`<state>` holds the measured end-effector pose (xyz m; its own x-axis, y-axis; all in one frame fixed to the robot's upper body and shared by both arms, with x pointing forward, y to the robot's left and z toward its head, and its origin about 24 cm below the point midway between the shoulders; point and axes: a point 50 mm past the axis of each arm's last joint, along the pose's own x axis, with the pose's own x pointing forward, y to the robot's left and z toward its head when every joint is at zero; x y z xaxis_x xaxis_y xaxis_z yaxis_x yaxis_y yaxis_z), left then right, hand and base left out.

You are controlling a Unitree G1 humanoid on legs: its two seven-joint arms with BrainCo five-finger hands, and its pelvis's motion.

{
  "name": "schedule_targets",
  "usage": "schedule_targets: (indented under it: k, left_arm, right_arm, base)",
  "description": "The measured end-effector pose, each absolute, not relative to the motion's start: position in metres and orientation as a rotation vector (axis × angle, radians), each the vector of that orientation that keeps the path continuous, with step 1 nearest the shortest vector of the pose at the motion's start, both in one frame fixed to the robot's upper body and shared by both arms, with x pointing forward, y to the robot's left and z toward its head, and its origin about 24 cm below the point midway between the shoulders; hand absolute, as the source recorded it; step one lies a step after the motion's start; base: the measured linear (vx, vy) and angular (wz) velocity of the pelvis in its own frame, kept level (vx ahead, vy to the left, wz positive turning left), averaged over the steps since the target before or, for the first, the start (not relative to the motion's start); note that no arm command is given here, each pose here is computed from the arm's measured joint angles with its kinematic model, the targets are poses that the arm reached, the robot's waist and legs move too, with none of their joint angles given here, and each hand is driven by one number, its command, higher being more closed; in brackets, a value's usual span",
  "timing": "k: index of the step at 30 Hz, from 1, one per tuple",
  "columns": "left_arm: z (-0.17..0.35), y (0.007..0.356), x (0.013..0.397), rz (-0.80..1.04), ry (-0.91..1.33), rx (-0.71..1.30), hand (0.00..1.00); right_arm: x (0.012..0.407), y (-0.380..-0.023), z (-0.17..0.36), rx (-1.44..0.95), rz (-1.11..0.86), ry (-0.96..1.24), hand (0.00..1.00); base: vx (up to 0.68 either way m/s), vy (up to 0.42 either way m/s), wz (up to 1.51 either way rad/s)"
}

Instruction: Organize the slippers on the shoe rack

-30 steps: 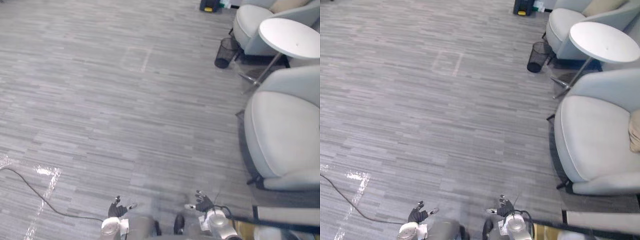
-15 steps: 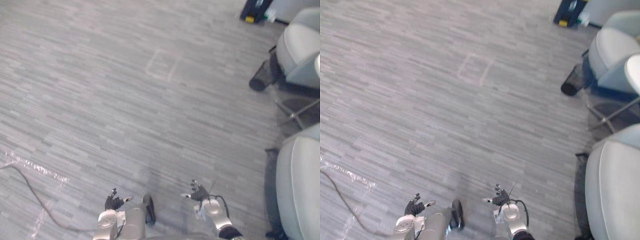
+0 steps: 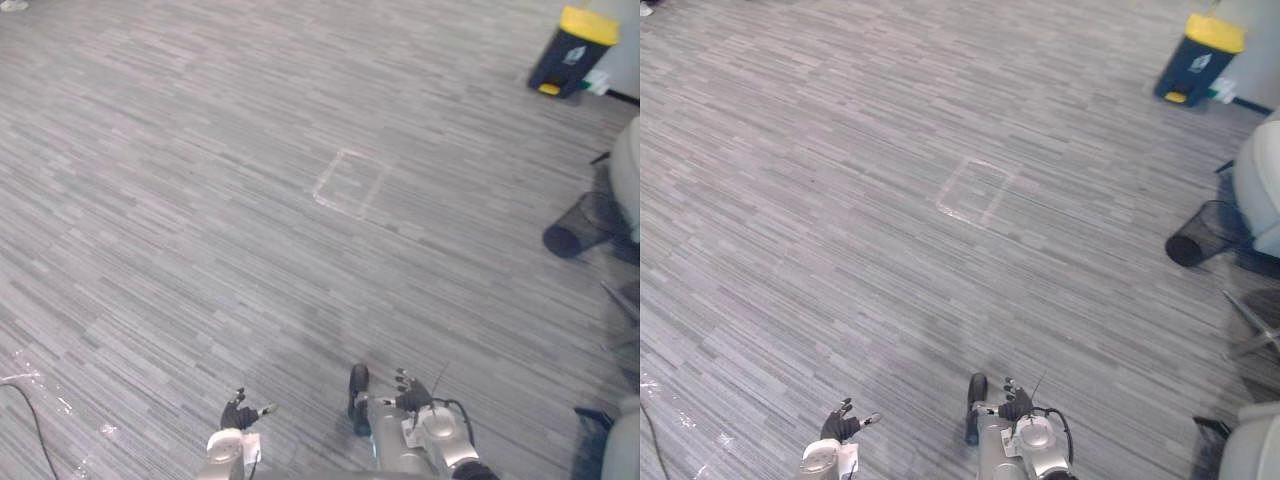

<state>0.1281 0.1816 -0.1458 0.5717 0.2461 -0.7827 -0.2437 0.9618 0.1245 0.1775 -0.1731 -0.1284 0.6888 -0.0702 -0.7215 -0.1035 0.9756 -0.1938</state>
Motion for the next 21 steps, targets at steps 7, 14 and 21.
schedule_targets:
  k: [7, 14, 21]
  left_arm:
    - [-0.136, 0.198, 0.133, 0.357, 0.847, -0.013, 0.00]
    - [-0.132, 0.195, 0.148, 0.337, 0.815, -0.010, 0.00]
    - [-0.138, 0.197, 0.139, 0.275, 0.881, 0.064, 0.00]
  right_arm:
    - [0.171, -0.149, -0.134, -0.198, 0.077, 0.847, 0.00]
    - [0.172, -0.158, -0.135, -0.196, 0.033, 0.855, 0.00]
    - [0.155, -0.158, -0.141, -0.179, 0.026, 0.895, 0.00]
  base:
    - [0.62, -0.072, -0.31]
    - [0.59, 0.212, -0.29]
    - [0.54, 0.238, 0.26]
